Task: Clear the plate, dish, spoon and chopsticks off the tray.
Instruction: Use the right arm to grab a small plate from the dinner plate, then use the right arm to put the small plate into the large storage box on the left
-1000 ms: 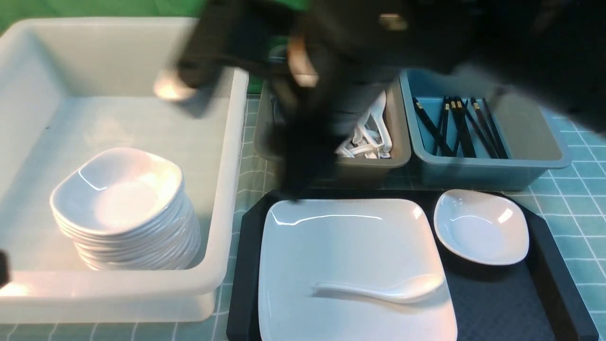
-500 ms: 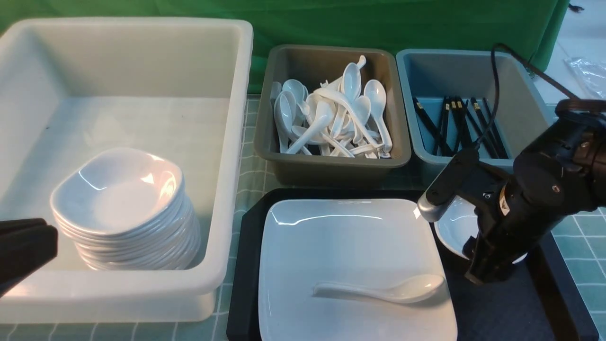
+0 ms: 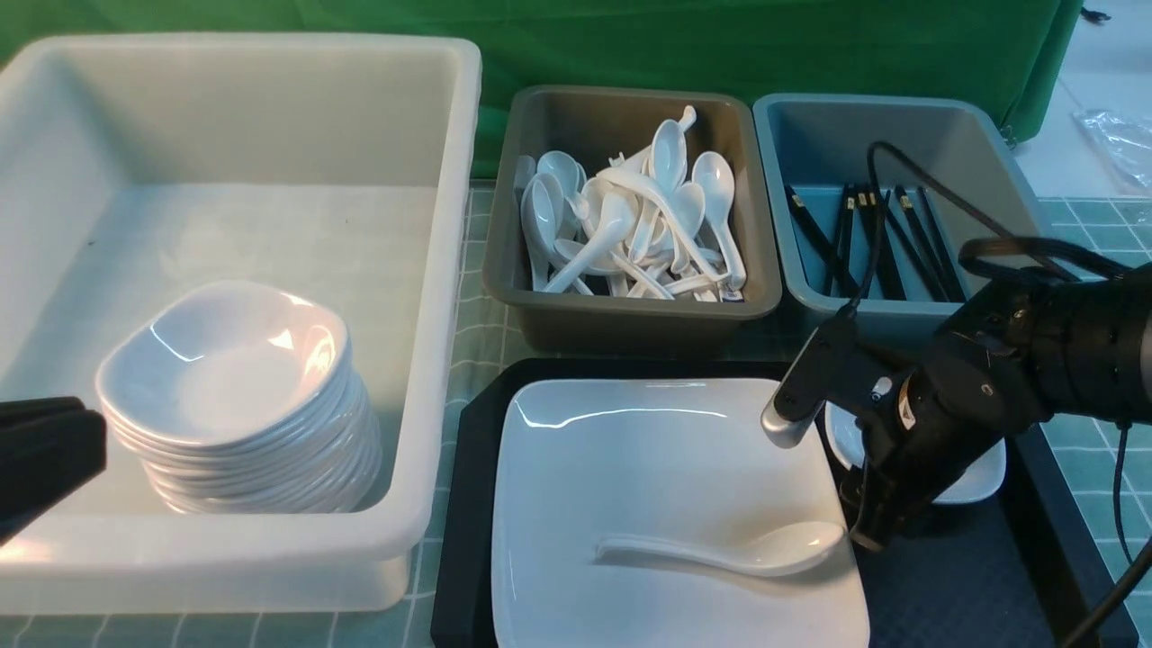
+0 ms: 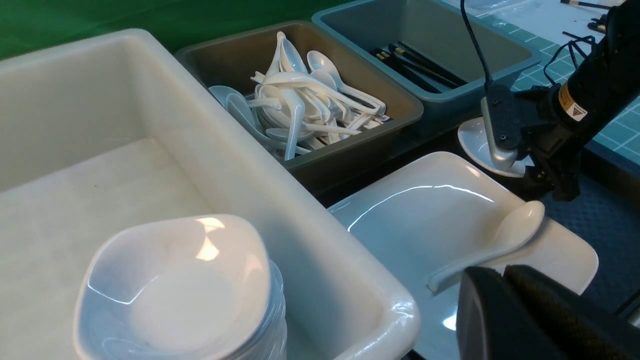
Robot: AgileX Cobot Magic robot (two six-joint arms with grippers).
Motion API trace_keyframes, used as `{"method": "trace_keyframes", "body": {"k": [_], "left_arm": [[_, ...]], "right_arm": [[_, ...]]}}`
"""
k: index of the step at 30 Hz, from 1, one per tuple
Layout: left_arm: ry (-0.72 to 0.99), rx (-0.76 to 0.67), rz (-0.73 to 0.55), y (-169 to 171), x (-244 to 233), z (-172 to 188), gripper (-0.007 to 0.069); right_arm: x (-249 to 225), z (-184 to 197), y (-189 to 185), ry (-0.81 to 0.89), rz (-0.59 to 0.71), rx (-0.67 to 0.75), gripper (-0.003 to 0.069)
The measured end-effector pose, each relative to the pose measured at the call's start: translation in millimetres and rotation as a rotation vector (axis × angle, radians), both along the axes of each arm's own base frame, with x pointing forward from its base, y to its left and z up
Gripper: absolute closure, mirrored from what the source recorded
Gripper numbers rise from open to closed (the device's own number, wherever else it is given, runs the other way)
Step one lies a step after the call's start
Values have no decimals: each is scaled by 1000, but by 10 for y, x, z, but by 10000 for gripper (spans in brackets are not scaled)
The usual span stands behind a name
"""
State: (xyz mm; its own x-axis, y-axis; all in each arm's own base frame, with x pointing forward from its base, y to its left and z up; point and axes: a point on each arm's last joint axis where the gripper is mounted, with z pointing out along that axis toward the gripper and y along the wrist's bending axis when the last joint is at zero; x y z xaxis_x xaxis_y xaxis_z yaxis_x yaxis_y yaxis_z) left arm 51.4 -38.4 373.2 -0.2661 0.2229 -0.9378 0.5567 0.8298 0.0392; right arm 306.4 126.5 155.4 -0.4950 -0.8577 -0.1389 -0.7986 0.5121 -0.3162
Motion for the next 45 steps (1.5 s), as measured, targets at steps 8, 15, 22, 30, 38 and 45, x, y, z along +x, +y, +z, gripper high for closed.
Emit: {"method": "trace_keyframes", "body": {"k": [8,15,22,30,38,45], "left_arm": [[7,54,-21,3,-12,-30,608],[-4,75,-28,5,-12,-32,608],[8,99,-35,9,-19,-51,608],[8,159,149,180,22,-64,608],[-30,143,371,524,-335,39,608],[30,82,332,538,-528,-35,608]], "right_arm": [[28,-24,19,-20,25,7,285],[3,25,-4,-5,39,-43,487],[-388,691,265,39,-104,-19,597],[-944,2121,1383,-294,201,426,599],[-1080,2111,2516,-348,493,504,599],[-992,1659,3172,-327,574,458,588]]}}
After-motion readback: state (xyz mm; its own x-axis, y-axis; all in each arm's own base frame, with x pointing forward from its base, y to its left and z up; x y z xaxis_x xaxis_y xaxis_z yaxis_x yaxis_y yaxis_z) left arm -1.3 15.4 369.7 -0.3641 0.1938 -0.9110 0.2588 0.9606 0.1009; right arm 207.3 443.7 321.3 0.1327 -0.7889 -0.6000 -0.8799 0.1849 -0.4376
